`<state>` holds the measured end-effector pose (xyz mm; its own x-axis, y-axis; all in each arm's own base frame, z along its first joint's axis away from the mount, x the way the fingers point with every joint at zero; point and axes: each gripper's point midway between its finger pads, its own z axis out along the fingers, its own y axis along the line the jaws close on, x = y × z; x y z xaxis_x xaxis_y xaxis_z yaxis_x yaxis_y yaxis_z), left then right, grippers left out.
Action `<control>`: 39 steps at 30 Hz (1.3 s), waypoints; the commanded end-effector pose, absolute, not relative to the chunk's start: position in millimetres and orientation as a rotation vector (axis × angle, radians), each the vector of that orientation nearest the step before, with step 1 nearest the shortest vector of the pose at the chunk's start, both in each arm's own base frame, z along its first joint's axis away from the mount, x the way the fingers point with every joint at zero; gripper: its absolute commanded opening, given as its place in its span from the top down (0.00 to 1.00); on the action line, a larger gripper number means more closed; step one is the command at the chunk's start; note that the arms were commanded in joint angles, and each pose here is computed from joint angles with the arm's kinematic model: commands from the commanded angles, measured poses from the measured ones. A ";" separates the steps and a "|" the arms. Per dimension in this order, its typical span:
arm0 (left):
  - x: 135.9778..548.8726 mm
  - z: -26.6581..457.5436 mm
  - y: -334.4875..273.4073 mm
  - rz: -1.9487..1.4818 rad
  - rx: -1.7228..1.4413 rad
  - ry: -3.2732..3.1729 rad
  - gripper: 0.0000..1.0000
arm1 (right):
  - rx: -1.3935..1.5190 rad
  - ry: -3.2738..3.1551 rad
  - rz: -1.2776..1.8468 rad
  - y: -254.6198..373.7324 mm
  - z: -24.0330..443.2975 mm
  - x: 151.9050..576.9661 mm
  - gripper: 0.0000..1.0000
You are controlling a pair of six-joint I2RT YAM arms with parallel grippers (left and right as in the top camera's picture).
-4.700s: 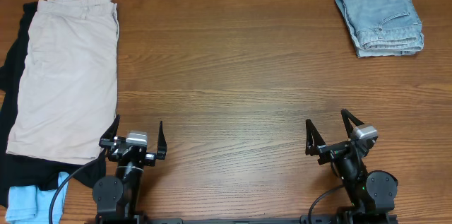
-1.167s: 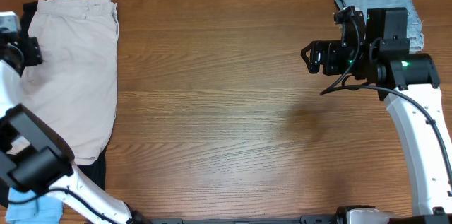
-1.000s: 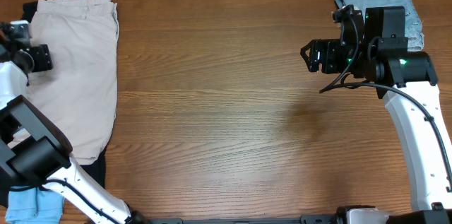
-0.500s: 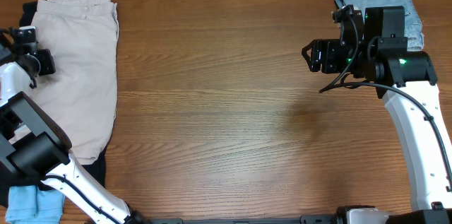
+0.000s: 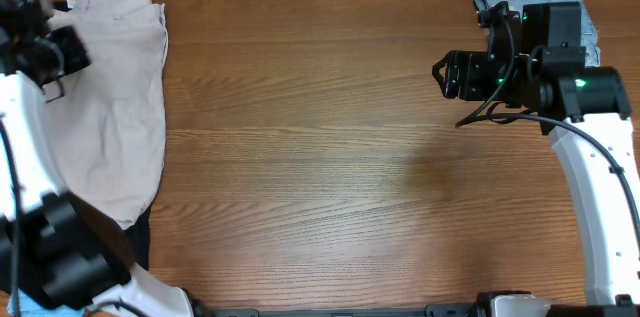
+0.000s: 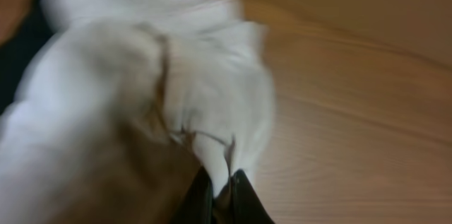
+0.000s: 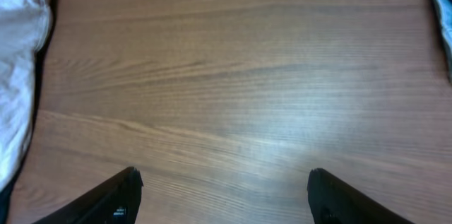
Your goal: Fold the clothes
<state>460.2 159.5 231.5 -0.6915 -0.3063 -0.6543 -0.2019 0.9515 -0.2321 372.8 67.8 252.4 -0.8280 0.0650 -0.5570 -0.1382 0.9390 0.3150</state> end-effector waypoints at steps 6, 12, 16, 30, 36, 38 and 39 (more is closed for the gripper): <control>441.1 263.9 -66.5 -0.531 0.112 2.440 0.96 | 0.135 2.490 0.393 22.4 296.4 351.7 0.17; 431.7 221.4 -218.2 -0.660 0.439 2.480 0.96 | 0.249 2.513 0.358 -8.0 291.2 343.2 0.13; 425.7 179.5 -312.4 -0.732 0.600 2.447 0.96 | 0.324 2.498 0.331 -29.9 291.3 342.1 0.12; 464.3 282.2 -246.0 -0.555 0.377 2.339 0.00 | 0.059 2.569 0.515 36.5 279.2 343.2 0.04; 479.1 328.6 -135.1 -0.367 0.113 2.319 0.00 | -0.203 2.654 0.563 121.4 244.7 356.1 0.04; 481.5 330.0 -102.7 -0.340 0.037 2.327 0.00 | -0.319 2.673 0.581 156.0 227.1 360.4 0.04; 481.7 327.8 -90.6 -0.332 0.008 2.338 0.00 | -0.360 2.685 0.573 168.1 218.0 361.9 0.04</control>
